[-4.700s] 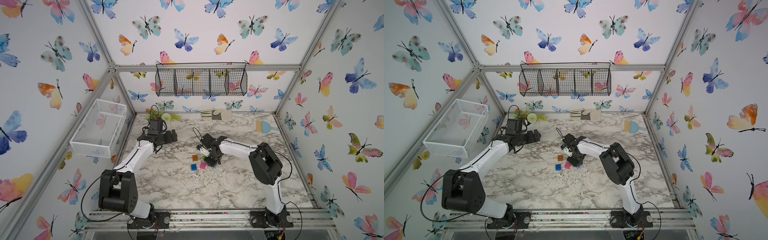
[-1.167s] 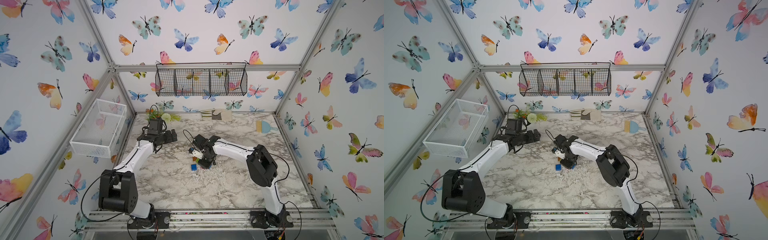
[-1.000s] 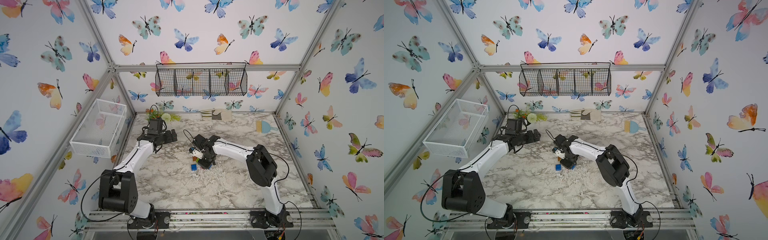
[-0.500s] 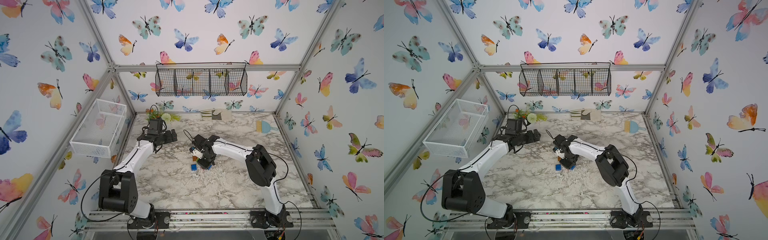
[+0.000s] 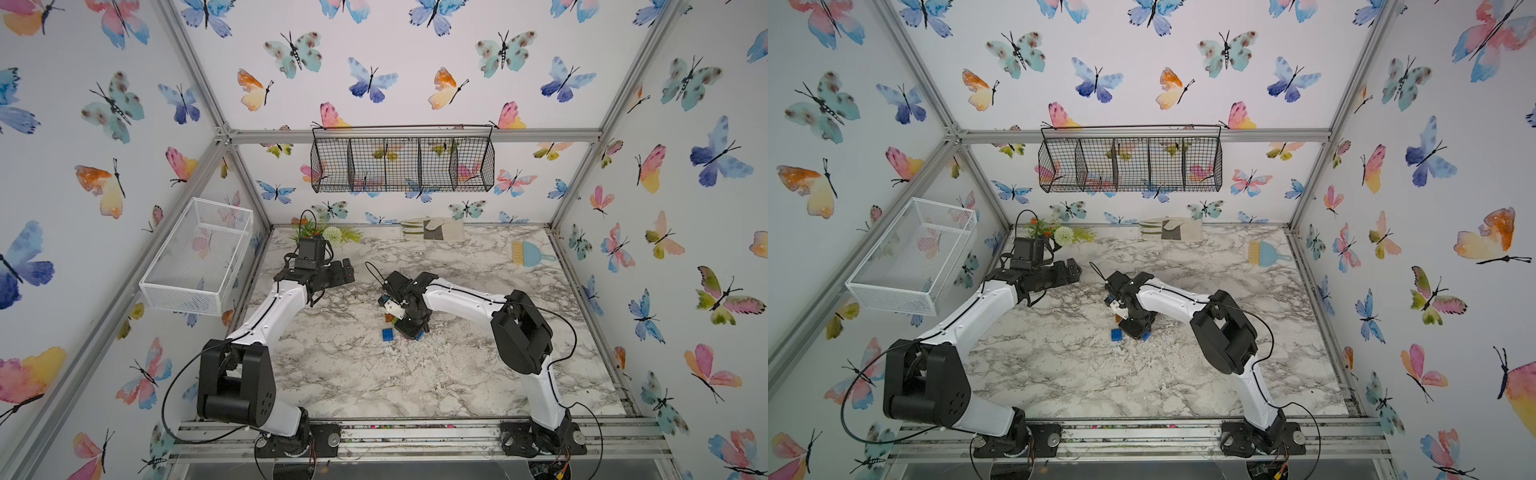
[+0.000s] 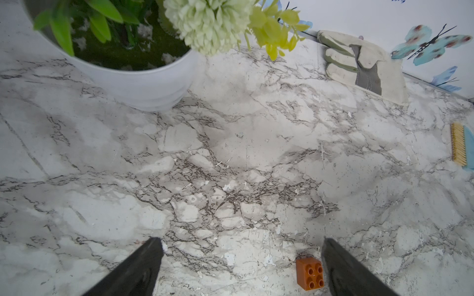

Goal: Assemble the letter y with lego
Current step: Assemble the lego brick with the lego brick.

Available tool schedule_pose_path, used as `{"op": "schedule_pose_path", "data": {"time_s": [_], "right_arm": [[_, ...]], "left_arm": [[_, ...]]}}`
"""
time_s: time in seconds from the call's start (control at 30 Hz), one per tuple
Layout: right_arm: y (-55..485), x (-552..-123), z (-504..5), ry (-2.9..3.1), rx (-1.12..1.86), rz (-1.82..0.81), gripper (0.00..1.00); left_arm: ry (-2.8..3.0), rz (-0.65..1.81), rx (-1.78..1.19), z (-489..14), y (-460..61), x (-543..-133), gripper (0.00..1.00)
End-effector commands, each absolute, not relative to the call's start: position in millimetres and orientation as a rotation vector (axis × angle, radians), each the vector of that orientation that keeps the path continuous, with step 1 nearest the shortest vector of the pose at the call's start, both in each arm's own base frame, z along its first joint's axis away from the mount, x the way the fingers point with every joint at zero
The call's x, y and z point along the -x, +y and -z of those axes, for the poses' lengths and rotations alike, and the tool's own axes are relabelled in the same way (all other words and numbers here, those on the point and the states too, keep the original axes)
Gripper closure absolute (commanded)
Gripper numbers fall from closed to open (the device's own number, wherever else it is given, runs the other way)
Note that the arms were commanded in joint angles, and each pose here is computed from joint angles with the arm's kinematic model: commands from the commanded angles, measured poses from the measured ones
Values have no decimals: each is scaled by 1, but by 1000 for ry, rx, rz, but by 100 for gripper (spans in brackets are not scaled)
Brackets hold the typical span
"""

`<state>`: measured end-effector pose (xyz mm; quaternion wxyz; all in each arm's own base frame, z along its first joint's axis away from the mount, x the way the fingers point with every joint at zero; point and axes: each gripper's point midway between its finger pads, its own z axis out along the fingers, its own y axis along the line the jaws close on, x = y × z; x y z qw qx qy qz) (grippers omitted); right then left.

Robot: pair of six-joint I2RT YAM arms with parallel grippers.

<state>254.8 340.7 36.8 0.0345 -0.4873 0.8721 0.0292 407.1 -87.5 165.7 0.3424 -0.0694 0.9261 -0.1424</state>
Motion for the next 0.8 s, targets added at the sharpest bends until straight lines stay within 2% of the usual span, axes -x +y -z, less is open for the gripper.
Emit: {"op": "schedule_pose_path", "data": {"time_s": [0.0, 0.37, 0.77], "right_arm": [[302, -215, -11, 2883, 1590, 26, 86], [325, -239, -35, 2844, 1319, -35, 86], [326, -246, -49, 2816, 1276, -25, 85]], "left_arm": [[2403, 384, 186, -173, -87, -410, 3], [2402, 383, 189, -173, -87, -410, 3], [2400, 384, 187, -174, -87, -409, 3]]}}
